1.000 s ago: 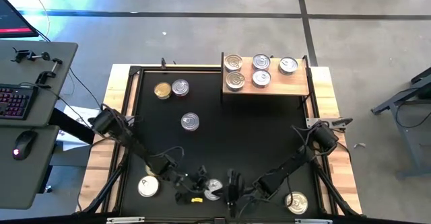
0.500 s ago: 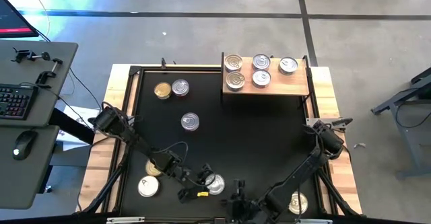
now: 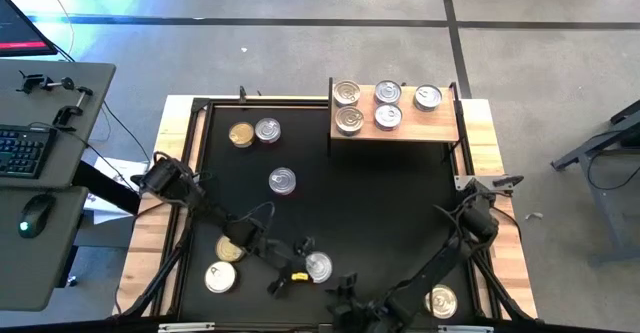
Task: Stack canned seafood by type on shelf
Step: Put the green tuna can on the shelf aligned with other green tuna can
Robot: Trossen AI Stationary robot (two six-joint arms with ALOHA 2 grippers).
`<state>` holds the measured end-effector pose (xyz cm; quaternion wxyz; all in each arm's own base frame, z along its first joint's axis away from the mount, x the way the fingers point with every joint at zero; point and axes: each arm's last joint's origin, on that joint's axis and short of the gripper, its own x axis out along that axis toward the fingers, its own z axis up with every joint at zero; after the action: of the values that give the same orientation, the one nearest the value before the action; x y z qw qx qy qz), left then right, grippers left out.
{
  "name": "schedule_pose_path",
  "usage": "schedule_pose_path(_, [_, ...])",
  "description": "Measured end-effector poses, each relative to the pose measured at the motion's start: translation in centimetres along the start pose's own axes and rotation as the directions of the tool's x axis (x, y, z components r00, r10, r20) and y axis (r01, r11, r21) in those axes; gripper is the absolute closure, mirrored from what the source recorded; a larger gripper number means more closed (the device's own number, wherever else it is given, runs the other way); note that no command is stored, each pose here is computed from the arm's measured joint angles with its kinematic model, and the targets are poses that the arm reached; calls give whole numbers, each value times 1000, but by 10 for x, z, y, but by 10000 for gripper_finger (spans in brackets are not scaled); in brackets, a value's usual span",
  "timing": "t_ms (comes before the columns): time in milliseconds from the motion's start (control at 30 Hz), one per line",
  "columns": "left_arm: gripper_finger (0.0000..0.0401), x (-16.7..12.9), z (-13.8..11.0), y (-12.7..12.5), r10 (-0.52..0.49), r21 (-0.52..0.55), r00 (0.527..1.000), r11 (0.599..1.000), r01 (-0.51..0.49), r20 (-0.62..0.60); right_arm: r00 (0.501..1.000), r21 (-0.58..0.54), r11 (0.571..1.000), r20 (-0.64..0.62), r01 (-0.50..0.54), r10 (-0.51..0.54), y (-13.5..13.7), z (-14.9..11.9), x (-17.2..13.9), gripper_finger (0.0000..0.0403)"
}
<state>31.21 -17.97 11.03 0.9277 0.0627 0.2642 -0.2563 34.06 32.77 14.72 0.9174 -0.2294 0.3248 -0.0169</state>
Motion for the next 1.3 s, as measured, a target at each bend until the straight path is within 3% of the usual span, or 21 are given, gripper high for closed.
schedule_pose_path(233, [400, -26, 1, 7, 28, -121, 964, 993, 4, 264, 998, -226, 973, -27, 54, -61, -18, 8, 6, 125])
schedule_pose_path(433, [400, -29, 0, 9, 37, -126, 957, 992, -1, 286, 987, -252, 959, -57, 133, -152, -37, 1, 25, 123])
schedule_pose_path(600, [400, -29, 1, 9, 63, -117, 956, 993, -31, 287, 994, -129, 990, -87, 58, -70, -50, 3, 39, 123])
schedule_pose_path(733, [400, -30, 1, 9, 67, -109, 954, 993, -37, 292, 992, 6, 998, -110, 67, -66, -60, 2, 47, 123])
schedule_pose_path(833, [401, -30, 2, 7, 69, -103, 953, 994, -40, 294, 988, -8, 997, -135, 75, -76, -65, 0, 49, 123])
schedule_pose_path(1000, [401, -38, 6, -12, 47, 50, 970, 997, -60, 238, 977, -40, 996, -196, 74, -80, -62, -1, 38, 123])
schedule_pose_path(1133, [390, -44, 3, -28, 124, 182, 983, 972, -148, 137, 967, 72, 992, -238, 107, -87, -63, 8, 19, 124])
schedule_pose_path(1300, [335, -35, 7, -36, 169, 263, 985, 949, -174, 41, 968, 189, 974, -239, 125, -78, -57, 12, 8, 124])
